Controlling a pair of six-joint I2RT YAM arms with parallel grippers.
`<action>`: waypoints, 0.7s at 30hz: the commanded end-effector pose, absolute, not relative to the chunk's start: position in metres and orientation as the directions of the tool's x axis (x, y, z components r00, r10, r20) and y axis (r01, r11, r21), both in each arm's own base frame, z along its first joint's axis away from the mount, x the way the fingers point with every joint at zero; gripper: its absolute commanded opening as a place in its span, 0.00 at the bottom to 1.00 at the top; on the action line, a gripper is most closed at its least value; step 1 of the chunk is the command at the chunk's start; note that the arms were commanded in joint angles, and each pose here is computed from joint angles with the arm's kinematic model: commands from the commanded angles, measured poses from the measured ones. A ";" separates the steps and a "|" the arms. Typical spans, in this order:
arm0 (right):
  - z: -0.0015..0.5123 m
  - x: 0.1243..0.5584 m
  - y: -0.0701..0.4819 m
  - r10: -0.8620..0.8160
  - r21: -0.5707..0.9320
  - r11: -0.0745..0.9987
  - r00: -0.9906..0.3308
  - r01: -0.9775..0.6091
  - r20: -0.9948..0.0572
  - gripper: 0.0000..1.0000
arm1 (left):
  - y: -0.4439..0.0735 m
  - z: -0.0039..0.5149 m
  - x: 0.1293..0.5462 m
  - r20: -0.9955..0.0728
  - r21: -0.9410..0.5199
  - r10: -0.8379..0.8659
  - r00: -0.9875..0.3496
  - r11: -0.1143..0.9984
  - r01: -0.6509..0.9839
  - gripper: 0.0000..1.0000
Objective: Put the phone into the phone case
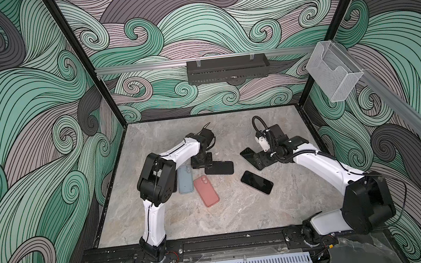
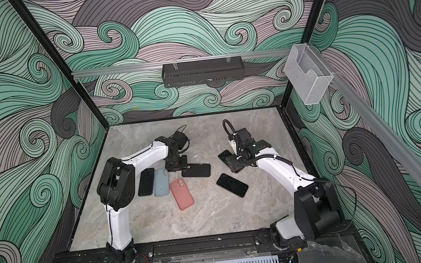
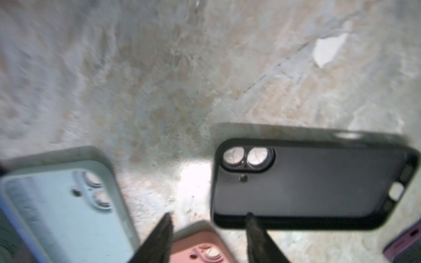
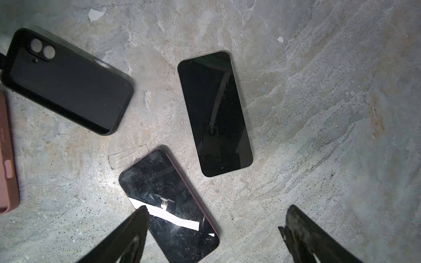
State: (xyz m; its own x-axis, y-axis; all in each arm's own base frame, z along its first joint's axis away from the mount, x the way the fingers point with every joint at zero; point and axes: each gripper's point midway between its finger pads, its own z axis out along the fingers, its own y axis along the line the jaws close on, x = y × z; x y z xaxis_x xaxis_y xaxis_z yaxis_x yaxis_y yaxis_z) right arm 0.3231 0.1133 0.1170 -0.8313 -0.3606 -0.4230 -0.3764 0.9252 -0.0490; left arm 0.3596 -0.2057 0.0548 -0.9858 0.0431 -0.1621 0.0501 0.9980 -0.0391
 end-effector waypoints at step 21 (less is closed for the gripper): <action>0.038 0.366 0.123 -0.467 0.005 0.881 -0.872 -0.473 -0.144 0.93 | -0.159 0.179 0.321 -0.537 -0.112 0.037 -0.843 0.987 0.114 0.68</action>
State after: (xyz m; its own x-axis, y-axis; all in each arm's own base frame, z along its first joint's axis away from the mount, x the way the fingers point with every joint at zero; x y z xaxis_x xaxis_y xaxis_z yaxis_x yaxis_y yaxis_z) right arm 0.3702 0.1231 0.0447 -0.8752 -0.4467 -0.1856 -0.4525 0.8917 -0.0126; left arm 0.3179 -0.1638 0.1613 -0.8781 0.0393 -0.4769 0.1052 0.9881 -0.1122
